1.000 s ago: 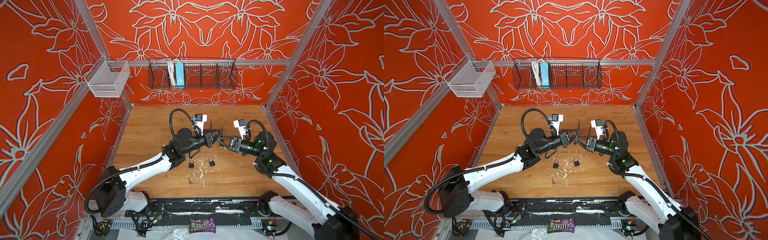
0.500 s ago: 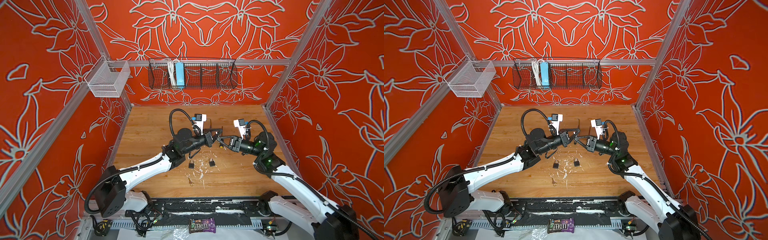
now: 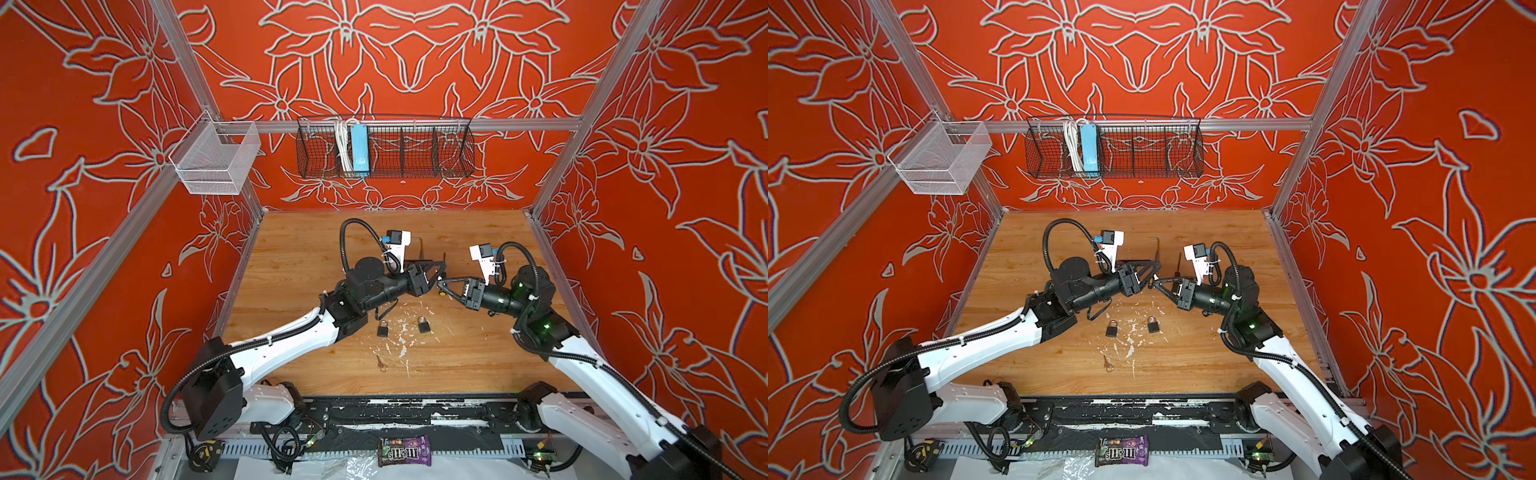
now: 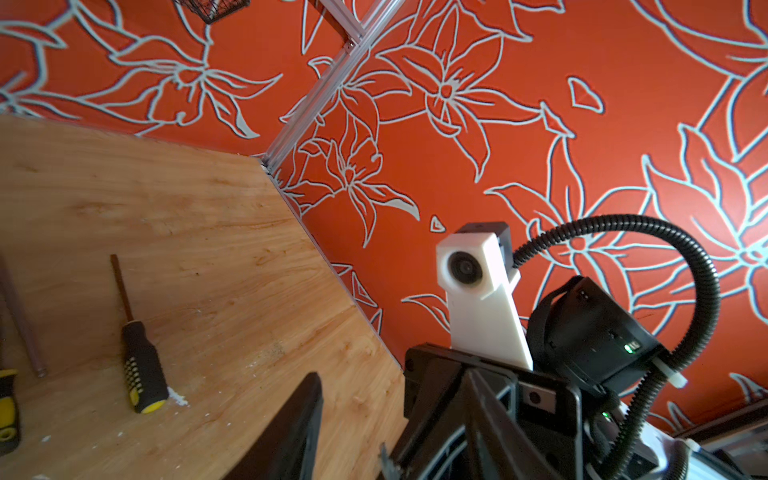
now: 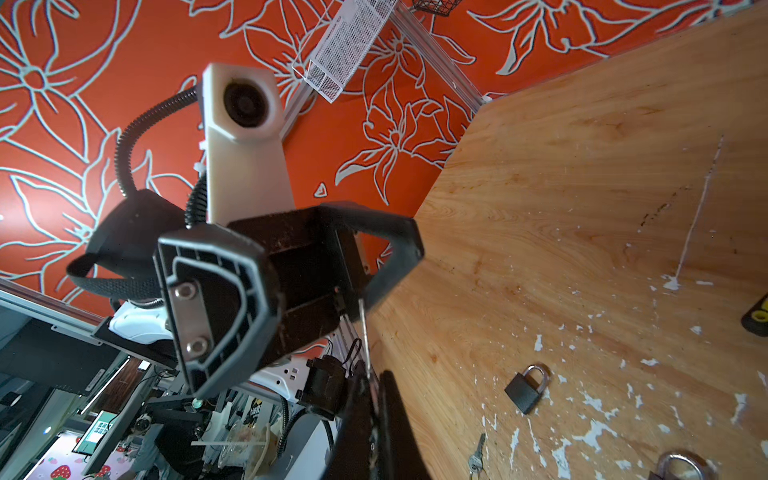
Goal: Unlock with the key
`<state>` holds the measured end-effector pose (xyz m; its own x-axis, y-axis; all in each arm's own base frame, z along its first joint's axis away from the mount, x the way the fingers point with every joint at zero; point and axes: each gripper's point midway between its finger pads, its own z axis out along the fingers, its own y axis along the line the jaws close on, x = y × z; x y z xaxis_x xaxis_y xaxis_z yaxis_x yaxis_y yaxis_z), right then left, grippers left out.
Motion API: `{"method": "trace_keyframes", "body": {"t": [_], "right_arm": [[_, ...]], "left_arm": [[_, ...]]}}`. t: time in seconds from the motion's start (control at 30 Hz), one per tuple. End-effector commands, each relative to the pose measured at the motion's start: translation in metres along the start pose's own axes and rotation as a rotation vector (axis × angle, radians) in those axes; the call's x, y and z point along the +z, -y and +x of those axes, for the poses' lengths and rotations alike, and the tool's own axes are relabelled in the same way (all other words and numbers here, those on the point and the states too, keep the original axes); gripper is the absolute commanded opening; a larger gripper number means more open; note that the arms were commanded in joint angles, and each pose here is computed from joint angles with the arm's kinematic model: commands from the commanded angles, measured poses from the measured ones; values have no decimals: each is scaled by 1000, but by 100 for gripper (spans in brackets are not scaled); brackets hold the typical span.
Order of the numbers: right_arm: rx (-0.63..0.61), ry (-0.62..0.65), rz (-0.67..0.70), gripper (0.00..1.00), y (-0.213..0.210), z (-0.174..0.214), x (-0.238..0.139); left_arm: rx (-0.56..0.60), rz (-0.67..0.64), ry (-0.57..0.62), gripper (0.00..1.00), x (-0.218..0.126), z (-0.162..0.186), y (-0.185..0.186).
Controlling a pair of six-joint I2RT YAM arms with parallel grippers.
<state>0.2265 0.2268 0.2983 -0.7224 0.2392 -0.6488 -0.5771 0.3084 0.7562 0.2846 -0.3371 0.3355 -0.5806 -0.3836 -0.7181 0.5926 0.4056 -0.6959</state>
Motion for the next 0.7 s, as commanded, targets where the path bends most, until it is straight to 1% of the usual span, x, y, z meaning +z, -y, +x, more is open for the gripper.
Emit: {"method": "trace_keyframes", "body": {"t": [0.0,0.2,0.3,0.4,0.5,0.67], "right_arm": [[-102,-1,50,0,0,-2,-5],[-191,-30,95,0,7,1,0],[-275,-43,131,0,5,4,4],[-370,-46,215,0,10,6,7],[-483,-83,307,0,13,10,15],[-617,-72,375,0,12,7,22]], "left_arm": [[-21,-73,24,59,-15,-9,-3],[-76,-164,5,63,-26,-9,-12],[-112,-214,-17,63,-29,-9,-15],[-152,-252,-36,63,-32,-8,-18],[-195,-287,-50,63,-32,-7,-20],[-308,-391,-82,60,-35,-2,-35]]}}
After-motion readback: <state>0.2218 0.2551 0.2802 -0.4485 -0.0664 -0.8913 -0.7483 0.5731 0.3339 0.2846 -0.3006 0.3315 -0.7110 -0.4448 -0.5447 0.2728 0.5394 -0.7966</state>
